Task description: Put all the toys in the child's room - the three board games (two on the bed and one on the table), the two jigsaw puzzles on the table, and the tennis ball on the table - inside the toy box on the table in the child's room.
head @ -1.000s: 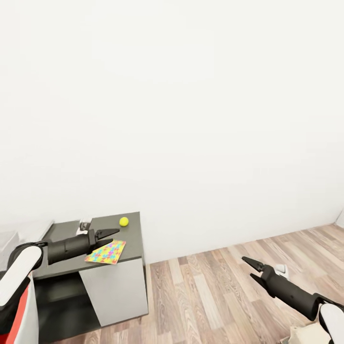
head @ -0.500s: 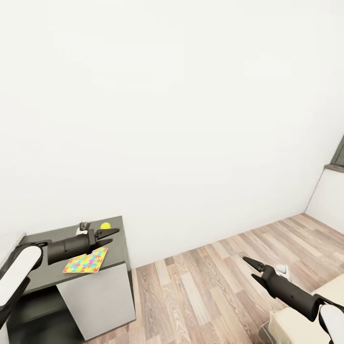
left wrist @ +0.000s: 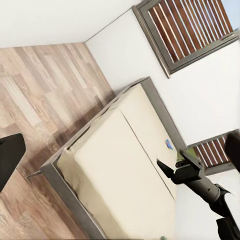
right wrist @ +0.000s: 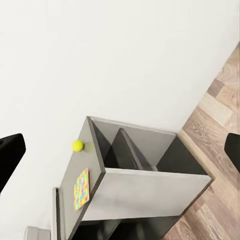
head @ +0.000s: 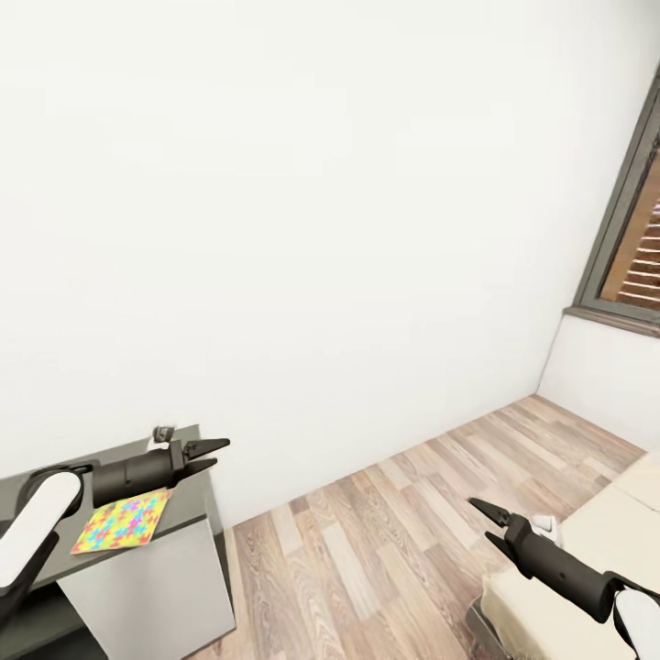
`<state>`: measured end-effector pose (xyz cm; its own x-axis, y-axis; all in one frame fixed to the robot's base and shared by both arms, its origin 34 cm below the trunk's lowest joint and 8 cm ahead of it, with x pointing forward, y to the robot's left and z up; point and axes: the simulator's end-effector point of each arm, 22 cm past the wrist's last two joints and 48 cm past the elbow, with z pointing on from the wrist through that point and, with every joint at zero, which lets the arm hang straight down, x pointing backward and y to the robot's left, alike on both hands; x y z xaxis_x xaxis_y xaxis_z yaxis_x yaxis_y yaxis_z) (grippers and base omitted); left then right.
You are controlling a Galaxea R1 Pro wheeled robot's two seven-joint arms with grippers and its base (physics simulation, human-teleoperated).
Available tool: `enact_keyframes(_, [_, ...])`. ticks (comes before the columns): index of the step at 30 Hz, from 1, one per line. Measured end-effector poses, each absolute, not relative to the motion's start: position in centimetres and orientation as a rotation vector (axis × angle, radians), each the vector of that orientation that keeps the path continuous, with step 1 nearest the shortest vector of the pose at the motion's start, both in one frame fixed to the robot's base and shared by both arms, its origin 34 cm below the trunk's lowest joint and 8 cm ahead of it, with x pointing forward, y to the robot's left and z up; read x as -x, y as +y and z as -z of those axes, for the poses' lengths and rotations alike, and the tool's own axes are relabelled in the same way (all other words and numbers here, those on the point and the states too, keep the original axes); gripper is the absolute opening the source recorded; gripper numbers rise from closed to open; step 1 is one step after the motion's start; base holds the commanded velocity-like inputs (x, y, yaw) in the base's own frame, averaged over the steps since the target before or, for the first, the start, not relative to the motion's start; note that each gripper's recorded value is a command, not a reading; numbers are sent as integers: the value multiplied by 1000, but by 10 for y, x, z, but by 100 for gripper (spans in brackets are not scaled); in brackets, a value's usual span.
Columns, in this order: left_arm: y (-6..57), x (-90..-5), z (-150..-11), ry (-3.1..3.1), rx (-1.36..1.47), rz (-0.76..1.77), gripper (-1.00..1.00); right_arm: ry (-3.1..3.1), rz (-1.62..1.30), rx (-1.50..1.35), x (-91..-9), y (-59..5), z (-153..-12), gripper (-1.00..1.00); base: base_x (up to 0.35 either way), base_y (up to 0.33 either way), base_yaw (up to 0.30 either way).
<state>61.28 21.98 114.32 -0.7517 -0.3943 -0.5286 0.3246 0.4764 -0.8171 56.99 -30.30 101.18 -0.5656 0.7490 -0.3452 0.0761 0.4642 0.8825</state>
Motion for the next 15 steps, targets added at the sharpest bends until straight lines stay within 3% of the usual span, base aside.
enact_keyframes(15, [221, -612, -1144, 2029, 58, 1317, 100, 1931, -1153, -667, -570, -301, -1021, 100, 0, 0, -256])
